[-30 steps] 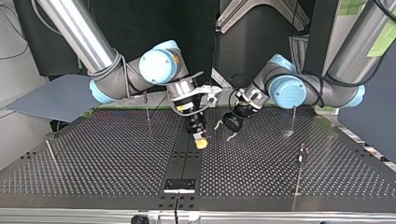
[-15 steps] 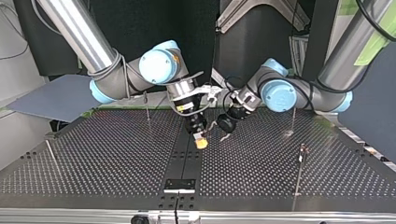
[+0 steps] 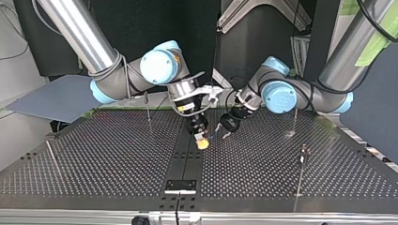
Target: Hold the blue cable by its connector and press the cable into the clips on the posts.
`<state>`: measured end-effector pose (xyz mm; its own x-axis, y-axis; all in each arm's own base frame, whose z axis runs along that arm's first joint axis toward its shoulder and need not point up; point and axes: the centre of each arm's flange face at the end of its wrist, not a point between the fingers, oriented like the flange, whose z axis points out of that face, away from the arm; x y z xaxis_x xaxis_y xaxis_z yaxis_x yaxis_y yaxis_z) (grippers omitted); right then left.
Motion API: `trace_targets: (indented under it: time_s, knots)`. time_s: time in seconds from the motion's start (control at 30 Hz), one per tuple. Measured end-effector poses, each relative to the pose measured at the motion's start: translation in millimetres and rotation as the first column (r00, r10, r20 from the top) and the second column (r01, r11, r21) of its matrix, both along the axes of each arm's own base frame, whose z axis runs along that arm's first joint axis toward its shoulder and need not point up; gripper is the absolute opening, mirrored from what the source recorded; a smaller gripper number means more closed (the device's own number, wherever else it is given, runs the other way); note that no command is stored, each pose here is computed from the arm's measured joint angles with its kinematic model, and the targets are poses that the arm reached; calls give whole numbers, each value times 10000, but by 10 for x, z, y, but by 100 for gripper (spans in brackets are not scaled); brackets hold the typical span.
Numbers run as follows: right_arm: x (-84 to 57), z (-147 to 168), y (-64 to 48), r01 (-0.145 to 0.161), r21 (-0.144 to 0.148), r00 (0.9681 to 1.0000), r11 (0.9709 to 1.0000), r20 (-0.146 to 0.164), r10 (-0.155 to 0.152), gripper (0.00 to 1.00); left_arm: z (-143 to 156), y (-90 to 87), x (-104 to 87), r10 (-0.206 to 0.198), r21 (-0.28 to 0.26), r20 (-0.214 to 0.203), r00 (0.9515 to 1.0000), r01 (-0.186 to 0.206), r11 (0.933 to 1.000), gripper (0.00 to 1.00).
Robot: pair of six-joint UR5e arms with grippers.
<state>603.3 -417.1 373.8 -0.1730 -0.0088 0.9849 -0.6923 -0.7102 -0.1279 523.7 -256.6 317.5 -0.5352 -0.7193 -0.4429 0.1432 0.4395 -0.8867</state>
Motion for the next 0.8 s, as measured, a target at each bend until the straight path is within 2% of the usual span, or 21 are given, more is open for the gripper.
trace_targets:
  time_s: [0.03, 0.1, 0.17, 0.27, 0.53, 0.63, 0.73, 0.8]
  knots:
    - [0, -1, 0, 0, 1, 10000, 10000, -1, 0, 0, -1, 7, -3, 59, 74, -1, 10000, -59, 10000, 16]
    - [0, -3, 0, 1, 4, 10000, 10000, -4, -1, 0, -2, 23, -2, 216, 266, 57, 9998, -217, 9994, 7]
    - [0, -4, 0, 0, 5, 10000, 10000, -5, 0, 0, 0, 34, 2, 355, 443, 148, 9993, -361, 9984, 4]
    - [0, -8, -1, 0, 9, 10000, 10000, -8, 0, 0, -3, 46, 8, 476, 687, 281, 9985, -495, 9964, 4]
    - [2, -14, -2, -1, 15, 10000, 10000, -15, 1, 0, 14, 71, 18, 467, 1265, 681, 9966, -551, 9904, 4]
    - [2, -16, -2, 0, 17, 10000, 10000, -16, 0, 0, 68, 104, 15, 533, 1466, 897, 9945, -661, 9870, 4]
    - [2, -16, -3, 1, 17, 10000, 10000, -16, -1, 0, 177, 165, 6, 736, 1663, 1207, 9900, -932, 9817, 4]
    - [2, -17, -3, 0, 18, 10000, 10000, -17, 0, 0, 265, 218, -2, 918, 1789, 1446, 9852, -1172, 9769, 4]
